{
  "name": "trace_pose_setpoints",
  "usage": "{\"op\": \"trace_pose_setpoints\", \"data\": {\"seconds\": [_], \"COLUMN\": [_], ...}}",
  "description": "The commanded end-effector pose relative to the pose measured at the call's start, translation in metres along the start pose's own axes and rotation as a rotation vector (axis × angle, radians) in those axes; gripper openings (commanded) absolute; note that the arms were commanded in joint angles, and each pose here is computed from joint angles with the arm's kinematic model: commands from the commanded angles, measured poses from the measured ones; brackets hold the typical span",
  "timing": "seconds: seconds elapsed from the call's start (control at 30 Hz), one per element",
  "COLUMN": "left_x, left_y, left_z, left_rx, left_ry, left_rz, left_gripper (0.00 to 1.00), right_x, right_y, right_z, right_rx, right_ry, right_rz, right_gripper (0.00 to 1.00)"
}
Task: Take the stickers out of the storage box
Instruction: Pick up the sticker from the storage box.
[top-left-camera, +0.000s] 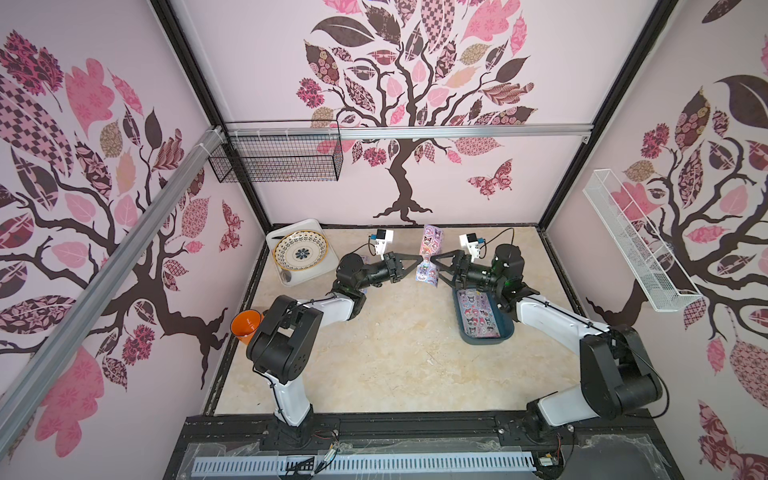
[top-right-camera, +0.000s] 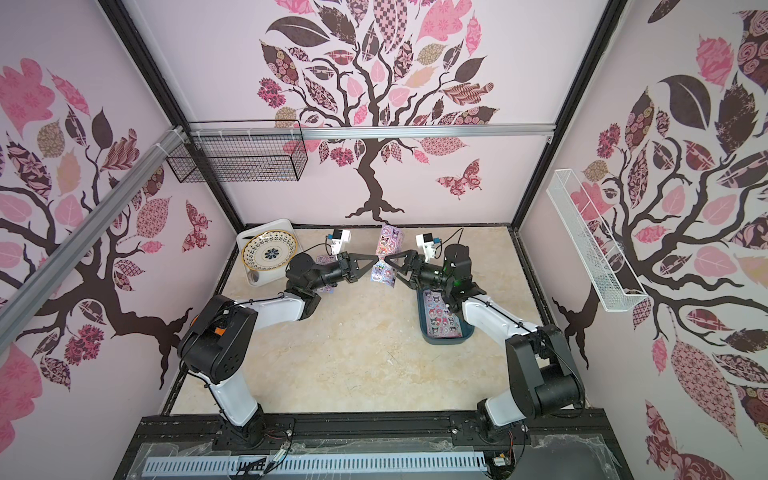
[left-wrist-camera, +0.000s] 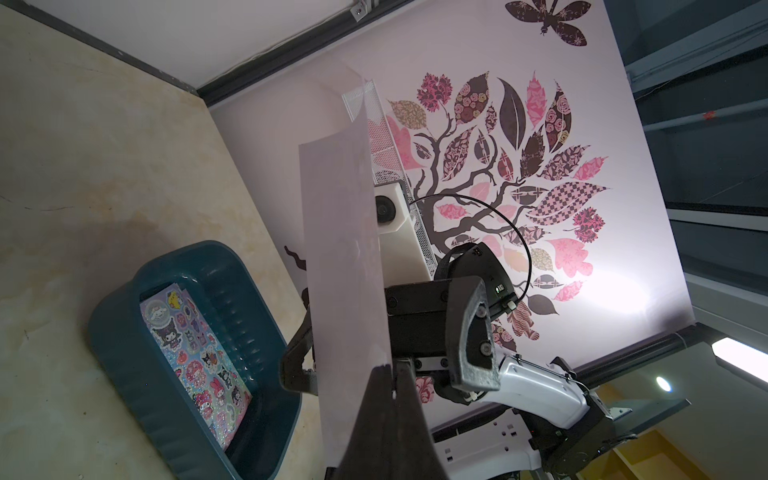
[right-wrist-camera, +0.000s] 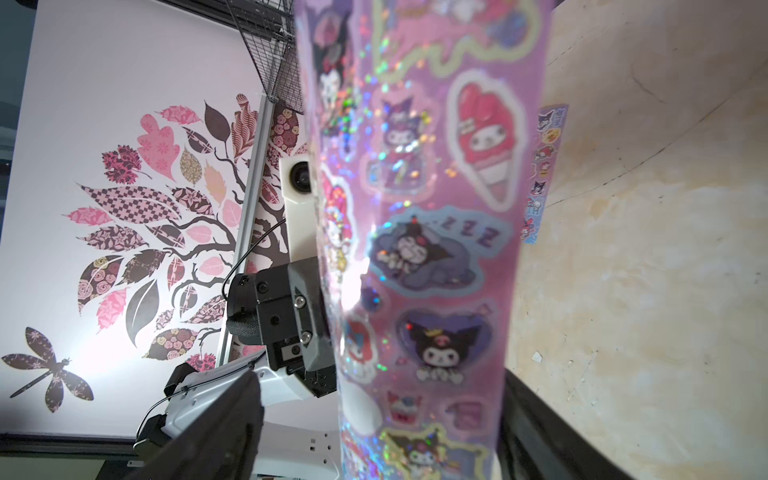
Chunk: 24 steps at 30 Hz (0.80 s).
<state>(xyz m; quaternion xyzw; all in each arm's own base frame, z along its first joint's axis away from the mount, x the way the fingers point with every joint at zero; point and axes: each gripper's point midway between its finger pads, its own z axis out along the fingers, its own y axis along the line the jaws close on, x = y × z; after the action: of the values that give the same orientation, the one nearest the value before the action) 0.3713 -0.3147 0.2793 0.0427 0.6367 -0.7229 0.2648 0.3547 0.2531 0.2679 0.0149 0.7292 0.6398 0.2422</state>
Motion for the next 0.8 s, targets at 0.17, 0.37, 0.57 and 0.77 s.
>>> {"op": "trace_pose_setpoints", "data": {"seconds": [0.17, 0.37, 0.57, 0.77], "left_x": [-0.001, 0.004, 0.007, 0.009], "left_y": [-0.012, 0.004, 0.013, 0.015], "left_z": [-0.003, -0.009, -0.011, -0.014], "left_rx": [0.018, -0.023, -0.042, -0.058], "left_ry": [-0.014, -0.012, -0.008, -0.005], "left_rz": [0.045, 0.041, 0.04, 0.053], "left_gripper": [0.0, 0.0, 0.0, 0.0], "right_x": [-0.005, -0.003, -0.005, -0.006], "right_y": [0.019, 0.024, 0.023, 0.012], "right_z": [0.001, -0.005, -0.006, -0.007], "right_rx": [-0.054, 0.006, 0.035, 0.099], "right_ry": [0.001, 0.003, -0.002, -0.009], "right_rz": [-0.04, -0.089, -0.098, -0.095], "right_gripper": [0.85, 0.83, 0.78, 0.67]}}
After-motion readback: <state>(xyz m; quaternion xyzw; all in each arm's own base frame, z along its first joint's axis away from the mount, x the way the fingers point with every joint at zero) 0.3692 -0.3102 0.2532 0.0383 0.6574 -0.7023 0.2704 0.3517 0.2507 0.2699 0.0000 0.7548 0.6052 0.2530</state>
